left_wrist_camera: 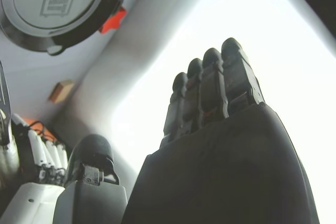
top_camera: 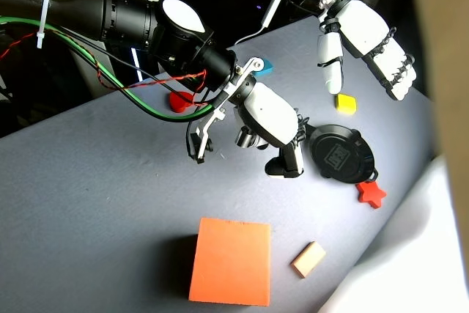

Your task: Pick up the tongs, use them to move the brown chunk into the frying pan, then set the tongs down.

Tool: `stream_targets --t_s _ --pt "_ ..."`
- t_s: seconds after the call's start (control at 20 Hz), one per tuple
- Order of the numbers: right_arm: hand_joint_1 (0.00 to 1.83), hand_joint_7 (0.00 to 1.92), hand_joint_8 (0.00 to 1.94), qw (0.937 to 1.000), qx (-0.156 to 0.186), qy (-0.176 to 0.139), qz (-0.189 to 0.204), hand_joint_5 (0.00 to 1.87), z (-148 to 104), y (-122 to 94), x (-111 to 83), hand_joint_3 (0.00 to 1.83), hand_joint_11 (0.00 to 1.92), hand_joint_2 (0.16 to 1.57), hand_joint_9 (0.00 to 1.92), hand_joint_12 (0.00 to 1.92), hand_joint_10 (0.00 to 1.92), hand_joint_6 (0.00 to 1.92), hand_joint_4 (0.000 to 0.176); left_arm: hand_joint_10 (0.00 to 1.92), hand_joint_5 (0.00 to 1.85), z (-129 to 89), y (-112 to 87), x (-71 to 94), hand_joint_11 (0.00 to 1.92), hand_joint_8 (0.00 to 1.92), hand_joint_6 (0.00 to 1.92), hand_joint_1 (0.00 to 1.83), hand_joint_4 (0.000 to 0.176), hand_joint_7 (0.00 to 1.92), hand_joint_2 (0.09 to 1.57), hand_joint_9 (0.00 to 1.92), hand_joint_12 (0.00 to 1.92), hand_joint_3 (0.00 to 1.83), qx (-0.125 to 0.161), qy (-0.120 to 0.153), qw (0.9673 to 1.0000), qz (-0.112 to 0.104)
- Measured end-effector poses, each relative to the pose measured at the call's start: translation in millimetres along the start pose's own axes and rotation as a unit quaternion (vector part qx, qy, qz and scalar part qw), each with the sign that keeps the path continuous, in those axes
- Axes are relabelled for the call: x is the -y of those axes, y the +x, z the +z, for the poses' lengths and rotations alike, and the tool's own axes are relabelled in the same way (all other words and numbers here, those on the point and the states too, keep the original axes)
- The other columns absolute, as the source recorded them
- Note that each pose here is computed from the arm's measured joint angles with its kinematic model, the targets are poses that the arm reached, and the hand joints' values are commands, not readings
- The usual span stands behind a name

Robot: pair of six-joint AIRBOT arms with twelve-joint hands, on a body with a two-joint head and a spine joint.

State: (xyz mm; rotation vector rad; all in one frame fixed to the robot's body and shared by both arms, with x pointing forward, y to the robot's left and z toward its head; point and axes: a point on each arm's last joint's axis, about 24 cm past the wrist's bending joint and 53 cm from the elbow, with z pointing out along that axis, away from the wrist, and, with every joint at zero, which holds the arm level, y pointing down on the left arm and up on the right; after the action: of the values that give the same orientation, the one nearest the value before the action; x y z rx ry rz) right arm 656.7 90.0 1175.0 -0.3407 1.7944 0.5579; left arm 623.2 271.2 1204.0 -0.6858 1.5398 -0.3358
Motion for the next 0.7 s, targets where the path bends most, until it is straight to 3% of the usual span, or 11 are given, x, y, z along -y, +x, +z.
stream_targets --t_s 0.35,0.5,0.7 --pt "0.79 0.99 0.43 0.9998 -0.004 0.015 -0.012 0.86 -5.7 4.7 17.8 0.00 0.70 1.22 0.82 1.66 1.10 0.15 0.000 0.00 0.06 -1.4 3.0 2.6 0.00 0.00 0.00 0.00 0.000 0.08 1.19 0.05 0.04 0.00 -0.005 0.004 1.0000 0.005" --pt "0.77 0.99 0.29 0.9998 -0.005 0.012 -0.011 0.85 -7.9 5.4 16.4 0.00 0.65 1.22 0.80 1.62 0.97 0.10 0.000 0.00 0.05 -1.7 4.4 3.4 0.00 0.00 0.00 0.00 0.000 0.07 1.19 0.04 0.04 0.00 -0.007 0.005 0.9999 0.005" --pt "0.74 1.02 0.16 0.9999 -0.006 0.008 -0.011 0.85 -7.3 6.5 11.4 0.00 0.61 1.22 0.80 1.65 0.94 0.04 0.000 0.00 0.04 -1.7 4.8 3.6 0.00 0.00 0.00 0.00 0.000 0.06 1.18 0.04 0.07 0.00 -0.007 0.006 0.9999 0.005"
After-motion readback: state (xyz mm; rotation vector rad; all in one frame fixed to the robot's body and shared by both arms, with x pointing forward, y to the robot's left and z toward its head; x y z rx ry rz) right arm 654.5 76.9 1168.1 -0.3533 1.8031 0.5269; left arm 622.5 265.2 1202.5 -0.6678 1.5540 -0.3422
